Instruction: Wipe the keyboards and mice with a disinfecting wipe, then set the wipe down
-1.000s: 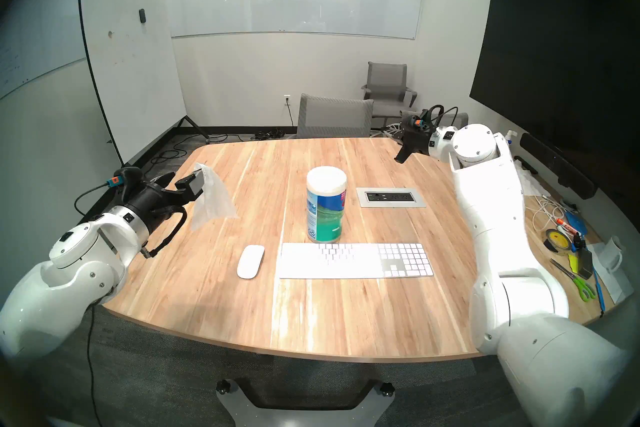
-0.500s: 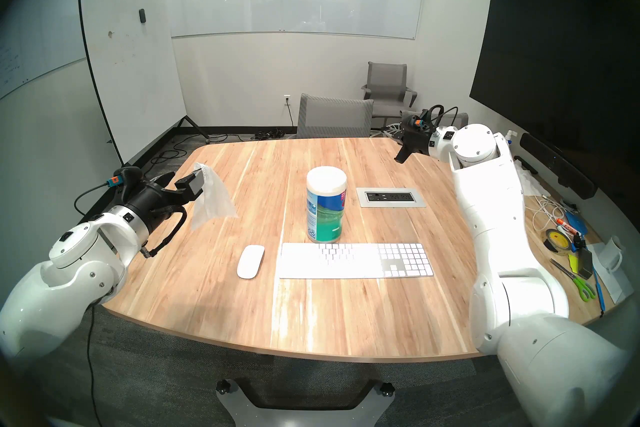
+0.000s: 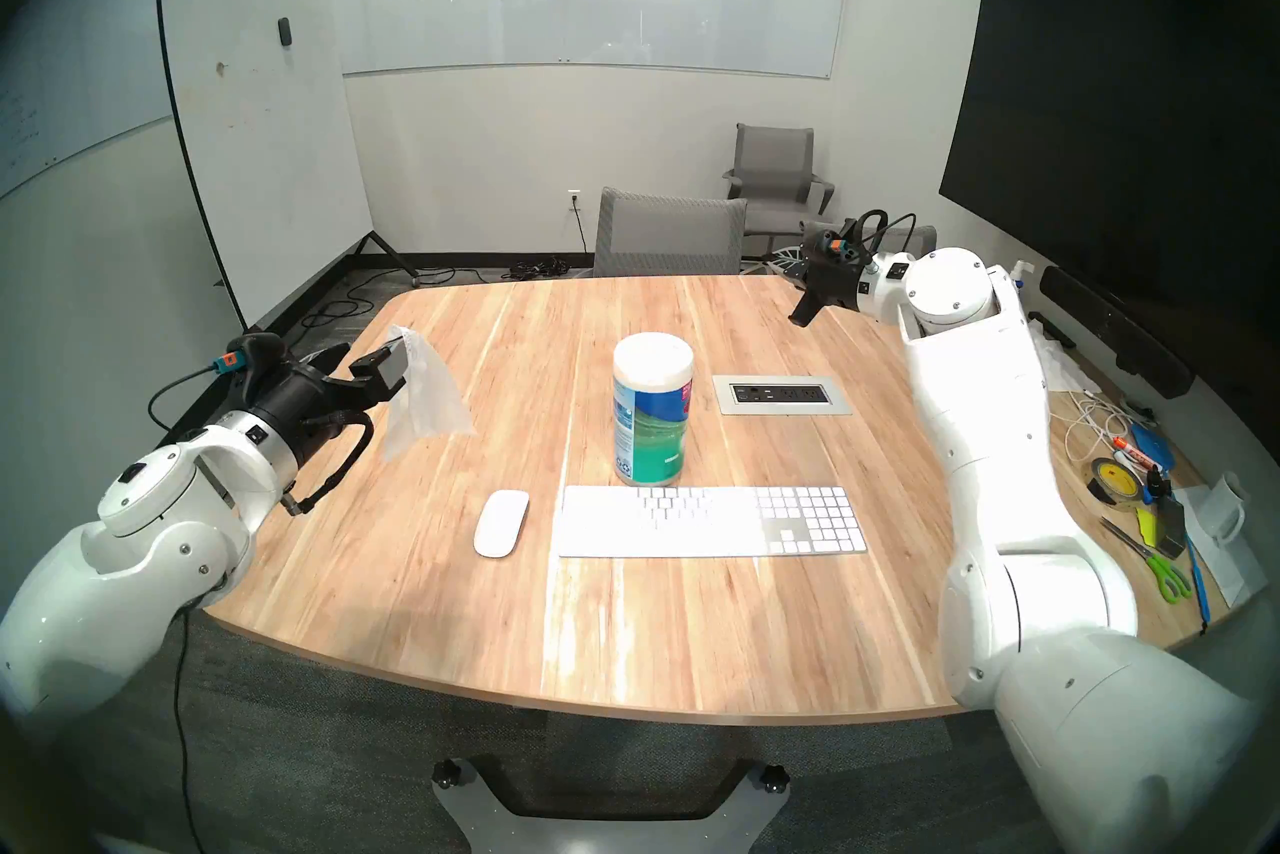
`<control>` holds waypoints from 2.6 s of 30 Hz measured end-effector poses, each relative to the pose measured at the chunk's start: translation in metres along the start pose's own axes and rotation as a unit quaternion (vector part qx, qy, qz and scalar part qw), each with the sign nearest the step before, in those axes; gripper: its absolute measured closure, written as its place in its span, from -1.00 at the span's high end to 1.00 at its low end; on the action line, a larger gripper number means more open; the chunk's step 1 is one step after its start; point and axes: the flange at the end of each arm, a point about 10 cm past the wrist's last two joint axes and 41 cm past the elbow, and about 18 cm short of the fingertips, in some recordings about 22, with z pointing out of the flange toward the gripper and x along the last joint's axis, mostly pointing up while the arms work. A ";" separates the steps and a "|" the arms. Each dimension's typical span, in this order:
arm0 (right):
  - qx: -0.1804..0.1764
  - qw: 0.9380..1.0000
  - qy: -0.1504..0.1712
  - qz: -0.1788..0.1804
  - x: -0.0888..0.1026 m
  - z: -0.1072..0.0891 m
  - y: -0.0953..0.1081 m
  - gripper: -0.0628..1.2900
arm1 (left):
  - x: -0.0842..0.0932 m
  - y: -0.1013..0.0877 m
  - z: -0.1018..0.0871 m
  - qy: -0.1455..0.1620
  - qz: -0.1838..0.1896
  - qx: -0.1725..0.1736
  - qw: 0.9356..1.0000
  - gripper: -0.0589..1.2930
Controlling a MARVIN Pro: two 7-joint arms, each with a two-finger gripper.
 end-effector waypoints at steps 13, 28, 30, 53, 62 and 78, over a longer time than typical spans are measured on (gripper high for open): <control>0.000 1.000 0.000 0.000 0.000 0.000 0.000 -0.94 | 0.001 -0.001 0.000 0.003 0.001 -0.004 1.000 -0.89; 0.000 1.000 0.000 0.000 0.000 0.000 0.000 -0.94 | 0.000 -0.006 -0.005 0.003 -0.007 -0.008 1.000 -0.94; 0.000 1.000 0.000 0.000 0.000 0.000 0.000 -0.94 | 0.000 -0.006 -0.005 0.003 -0.008 -0.009 1.000 -0.94; 0.000 1.000 0.000 0.000 0.000 0.000 0.000 -0.94 | -0.041 -0.010 -0.001 -0.098 -0.063 -0.014 0.993 -0.94; 0.000 1.000 0.000 0.000 0.000 0.000 0.000 -0.94 | -0.031 0.001 -0.003 -0.126 -0.080 -0.035 0.988 -0.94; 0.000 1.000 0.000 0.000 0.000 0.000 0.000 -0.95 | -0.092 0.022 -0.035 -0.211 -0.098 -0.040 0.972 -0.94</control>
